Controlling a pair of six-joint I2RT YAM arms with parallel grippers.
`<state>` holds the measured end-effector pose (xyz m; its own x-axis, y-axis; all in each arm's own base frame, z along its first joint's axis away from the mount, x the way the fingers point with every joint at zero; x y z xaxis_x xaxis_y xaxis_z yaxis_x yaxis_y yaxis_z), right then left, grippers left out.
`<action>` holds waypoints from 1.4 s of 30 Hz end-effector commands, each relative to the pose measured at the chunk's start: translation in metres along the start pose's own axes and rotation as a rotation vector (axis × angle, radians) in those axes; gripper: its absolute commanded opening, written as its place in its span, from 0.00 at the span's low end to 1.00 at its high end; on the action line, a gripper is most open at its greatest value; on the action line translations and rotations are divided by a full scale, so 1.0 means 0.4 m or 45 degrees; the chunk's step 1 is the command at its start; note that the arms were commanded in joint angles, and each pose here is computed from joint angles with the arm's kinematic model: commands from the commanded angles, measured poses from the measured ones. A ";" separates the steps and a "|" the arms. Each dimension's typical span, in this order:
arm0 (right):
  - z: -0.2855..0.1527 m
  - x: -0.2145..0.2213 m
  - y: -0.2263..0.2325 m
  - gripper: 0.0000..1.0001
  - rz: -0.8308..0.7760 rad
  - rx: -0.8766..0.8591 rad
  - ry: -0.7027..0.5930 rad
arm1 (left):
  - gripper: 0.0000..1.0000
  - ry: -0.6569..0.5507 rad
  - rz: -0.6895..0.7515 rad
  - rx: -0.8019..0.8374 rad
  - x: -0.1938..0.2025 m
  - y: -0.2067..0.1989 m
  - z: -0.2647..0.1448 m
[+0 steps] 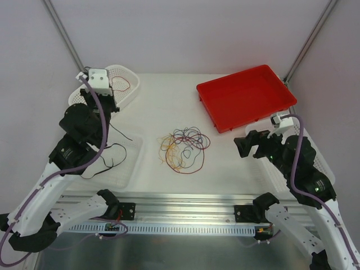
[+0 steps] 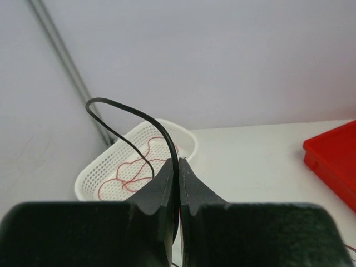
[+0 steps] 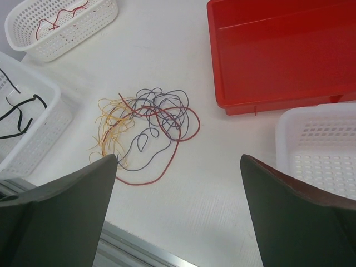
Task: Untangle the cables
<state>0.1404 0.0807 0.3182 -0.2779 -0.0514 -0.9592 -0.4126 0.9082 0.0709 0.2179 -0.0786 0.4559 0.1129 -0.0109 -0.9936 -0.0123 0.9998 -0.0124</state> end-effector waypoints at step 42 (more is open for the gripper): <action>0.187 0.171 0.090 0.97 0.145 -0.323 0.327 | 0.07 1.239 -0.824 -0.627 0.788 0.278 -0.071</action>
<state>0.1658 0.1309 0.2256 -0.5678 -0.1156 -0.8150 -0.5237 0.8147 0.2492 0.2160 0.0438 0.1414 -0.5088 -0.6498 -0.5647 -0.6428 0.7231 -0.2529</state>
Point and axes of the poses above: each gripper's point midway between its finger pads, its own z axis out along the fingers, its own y axis along the line the jaws close on, x = y × z, the point moved 6 cm from there along -z, back along the fingers, and after that the axes turned 9 degrees about -z, right-handed, at the moved point
